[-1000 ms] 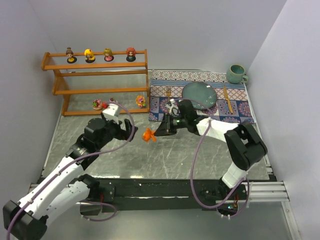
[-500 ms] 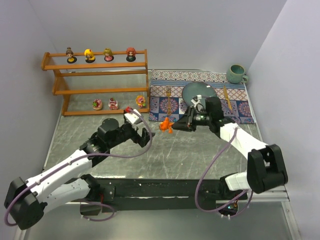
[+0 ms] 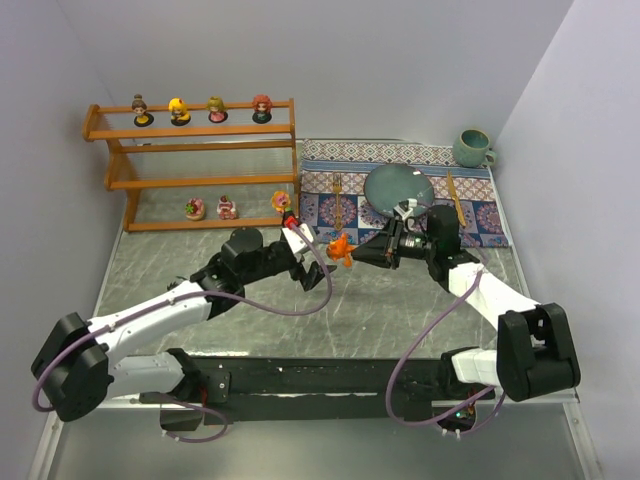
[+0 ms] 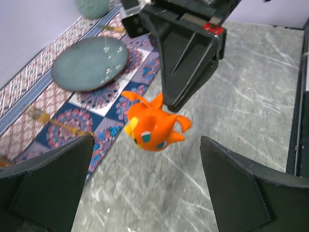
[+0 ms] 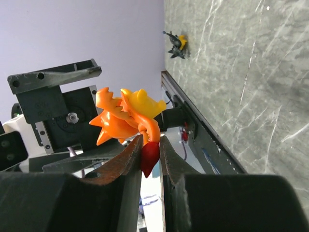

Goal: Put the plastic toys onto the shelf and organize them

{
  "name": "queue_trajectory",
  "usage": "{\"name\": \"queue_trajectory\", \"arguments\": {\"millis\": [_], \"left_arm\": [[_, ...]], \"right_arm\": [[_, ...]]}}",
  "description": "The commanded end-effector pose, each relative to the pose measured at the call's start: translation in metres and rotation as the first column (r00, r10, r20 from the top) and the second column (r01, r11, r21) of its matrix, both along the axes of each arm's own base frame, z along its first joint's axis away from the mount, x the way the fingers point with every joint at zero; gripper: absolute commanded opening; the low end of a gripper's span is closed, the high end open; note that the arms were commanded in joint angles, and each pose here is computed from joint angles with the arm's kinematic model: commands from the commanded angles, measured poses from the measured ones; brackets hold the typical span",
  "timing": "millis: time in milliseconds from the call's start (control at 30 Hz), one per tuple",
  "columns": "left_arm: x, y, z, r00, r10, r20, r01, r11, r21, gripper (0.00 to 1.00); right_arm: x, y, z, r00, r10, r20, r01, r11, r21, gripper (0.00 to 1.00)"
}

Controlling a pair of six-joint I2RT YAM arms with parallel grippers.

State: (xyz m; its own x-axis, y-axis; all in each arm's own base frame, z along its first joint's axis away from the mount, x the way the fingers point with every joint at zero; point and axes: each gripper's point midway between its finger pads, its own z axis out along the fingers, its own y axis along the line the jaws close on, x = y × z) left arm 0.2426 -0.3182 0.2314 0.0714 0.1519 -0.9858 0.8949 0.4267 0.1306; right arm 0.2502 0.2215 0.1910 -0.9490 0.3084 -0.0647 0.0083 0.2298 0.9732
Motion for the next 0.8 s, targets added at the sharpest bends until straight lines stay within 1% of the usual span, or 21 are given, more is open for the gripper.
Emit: {"name": "queue_trajectory", "arguments": {"millis": [0,100,133,167,267,400,433,500,533,567,633,700,767], "left_arm": [[-0.007,-0.021,0.04,0.986,-0.109,0.129,0.119,0.991,-0.069,0.97],[-0.008,-0.026,0.037,0.983,-0.13,0.127,0.14,0.988,-0.068,0.99],[-0.008,-0.027,0.037,0.982,-0.138,0.127,0.147,0.987,-0.067,0.97],[-0.008,-0.028,0.036,0.982,-0.14,0.124,0.149,0.987,-0.064,0.92],[-0.007,-0.031,0.034,0.983,-0.141,0.118,0.15,0.987,-0.065,0.89],[-0.006,-0.035,0.034,0.982,-0.155,0.112,0.163,0.984,-0.067,0.79],[-0.006,-0.036,0.035,0.981,-0.159,0.113,0.168,0.984,-0.068,0.74],[-0.005,-0.038,0.035,0.981,-0.161,0.11,0.169,0.983,-0.069,0.71],[-0.006,-0.039,0.037,0.979,-0.169,0.113,0.178,0.981,-0.072,0.67],[-0.006,-0.04,0.037,0.979,-0.172,0.113,0.181,0.981,-0.072,0.65],[-0.007,-0.042,0.038,0.977,-0.182,0.109,0.19,0.979,-0.071,0.54],[-0.007,-0.043,0.036,0.977,-0.187,0.104,0.194,0.979,-0.066,0.52],[-0.007,-0.043,0.034,0.977,-0.188,0.102,0.195,0.979,-0.064,0.39]], "right_arm": [[-0.003,-0.003,0.026,0.996,0.023,0.086,-0.03,0.997,0.074,0.0],[-0.005,-0.004,0.029,0.996,0.03,0.087,-0.038,0.995,0.094,0.0],[-0.004,-0.005,0.032,0.996,0.026,0.088,-0.035,0.994,0.106,0.0],[-0.005,-0.005,0.031,0.996,0.033,0.086,-0.043,0.993,0.112,0.0],[-0.005,-0.005,0.033,0.995,0.038,0.096,-0.049,0.992,0.119,0.0],[-0.006,-0.005,0.031,0.994,0.052,0.094,-0.063,0.992,0.113,0.0],[-0.006,-0.005,0.031,0.994,0.054,0.096,-0.065,0.992,0.112,0.0],[-0.006,-0.005,0.031,0.994,0.056,0.098,-0.067,0.992,0.111,0.0],[-0.007,-0.005,0.029,0.993,0.062,0.099,-0.072,0.992,0.107,0.0],[-0.007,-0.005,0.028,0.993,0.062,0.095,-0.072,0.992,0.105,0.0],[-0.008,-0.005,0.027,0.993,0.063,0.095,-0.073,0.992,0.102,0.0],[-0.008,-0.006,0.026,0.994,0.061,0.091,-0.071,0.992,0.103,0.0],[-0.008,-0.005,0.027,0.994,0.064,0.091,-0.074,0.991,0.11,0.0]]}}
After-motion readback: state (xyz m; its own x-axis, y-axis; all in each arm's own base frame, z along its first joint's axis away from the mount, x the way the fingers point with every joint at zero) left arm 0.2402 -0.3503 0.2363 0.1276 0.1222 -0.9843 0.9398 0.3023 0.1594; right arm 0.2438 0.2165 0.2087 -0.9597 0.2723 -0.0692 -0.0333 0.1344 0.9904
